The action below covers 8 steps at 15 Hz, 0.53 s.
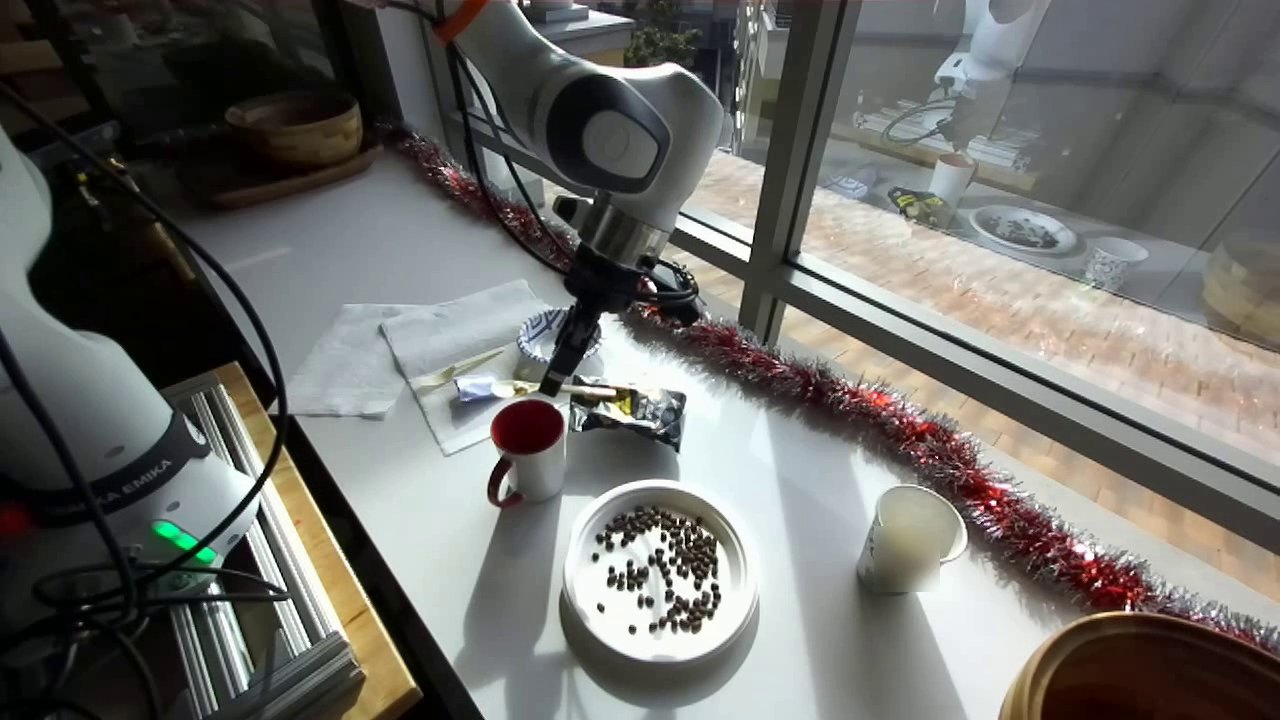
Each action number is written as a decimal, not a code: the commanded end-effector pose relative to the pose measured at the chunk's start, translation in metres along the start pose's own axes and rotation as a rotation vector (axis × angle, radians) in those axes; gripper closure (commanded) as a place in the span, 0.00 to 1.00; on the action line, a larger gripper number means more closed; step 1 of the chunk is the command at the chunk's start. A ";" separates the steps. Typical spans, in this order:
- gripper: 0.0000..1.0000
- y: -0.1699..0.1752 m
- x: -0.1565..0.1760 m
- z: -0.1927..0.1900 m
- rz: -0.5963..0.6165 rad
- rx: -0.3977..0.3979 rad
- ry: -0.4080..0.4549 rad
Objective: Using the spoon, move one object from the plate to the left, to the cup
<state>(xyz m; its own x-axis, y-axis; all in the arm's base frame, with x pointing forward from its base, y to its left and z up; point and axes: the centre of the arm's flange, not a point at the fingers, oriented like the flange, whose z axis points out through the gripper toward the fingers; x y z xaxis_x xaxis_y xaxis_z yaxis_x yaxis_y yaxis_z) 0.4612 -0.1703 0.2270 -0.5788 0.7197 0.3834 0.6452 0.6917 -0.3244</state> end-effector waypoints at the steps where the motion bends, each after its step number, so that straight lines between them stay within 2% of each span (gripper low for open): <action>1: 0.97 -0.002 0.017 0.001 0.070 0.063 -0.044; 8: 0.97 -0.008 0.017 0.007 0.241 0.169 -0.097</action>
<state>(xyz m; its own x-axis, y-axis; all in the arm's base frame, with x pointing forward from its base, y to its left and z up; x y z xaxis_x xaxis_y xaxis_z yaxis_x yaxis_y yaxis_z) 0.4539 -0.1633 0.2217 -0.5030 0.8235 0.2624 0.6706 0.5634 -0.4826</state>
